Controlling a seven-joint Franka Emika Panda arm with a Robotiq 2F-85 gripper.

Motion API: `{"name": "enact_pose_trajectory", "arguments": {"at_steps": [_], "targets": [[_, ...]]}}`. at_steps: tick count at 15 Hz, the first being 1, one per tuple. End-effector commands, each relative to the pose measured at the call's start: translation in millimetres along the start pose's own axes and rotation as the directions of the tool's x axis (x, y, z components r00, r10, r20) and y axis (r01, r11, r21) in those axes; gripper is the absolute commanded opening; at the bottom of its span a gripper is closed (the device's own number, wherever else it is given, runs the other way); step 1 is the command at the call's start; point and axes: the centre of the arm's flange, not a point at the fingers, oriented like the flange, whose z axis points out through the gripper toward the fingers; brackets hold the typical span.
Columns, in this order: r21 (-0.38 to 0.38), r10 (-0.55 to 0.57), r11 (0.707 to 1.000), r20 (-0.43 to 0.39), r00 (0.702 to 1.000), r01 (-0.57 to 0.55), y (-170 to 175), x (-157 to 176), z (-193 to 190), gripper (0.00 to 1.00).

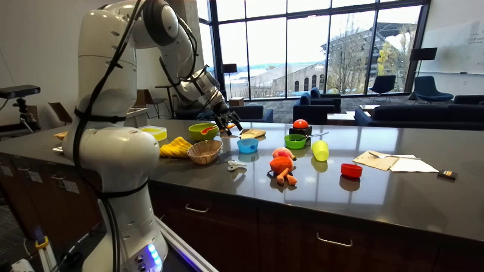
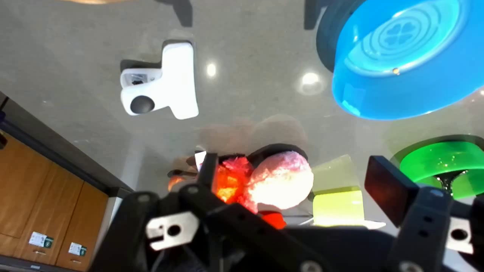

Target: Move the basket to the left then put the blue bowl in the basket.

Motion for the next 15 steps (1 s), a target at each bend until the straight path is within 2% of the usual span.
{"name": "enact_pose_trajectory", "arguments": {"at_steps": [1,5,12,14,15], "targets": [[-0.03,-0.021,0.999,0.098,0.995,0.024,-34,-12,2,1.0],[-0.069,-0.028,0.997,0.151,0.988,0.039,-49,-22,21,0.99],[-0.16,-0.024,0.986,0.133,0.991,0.045,-46,-24,80,0.97],[-0.176,-0.026,0.983,0.125,0.992,0.048,-48,-27,91,0.88],[-0.181,-0.028,0.982,0.126,0.992,0.051,-48,-29,95,0.71]]}}
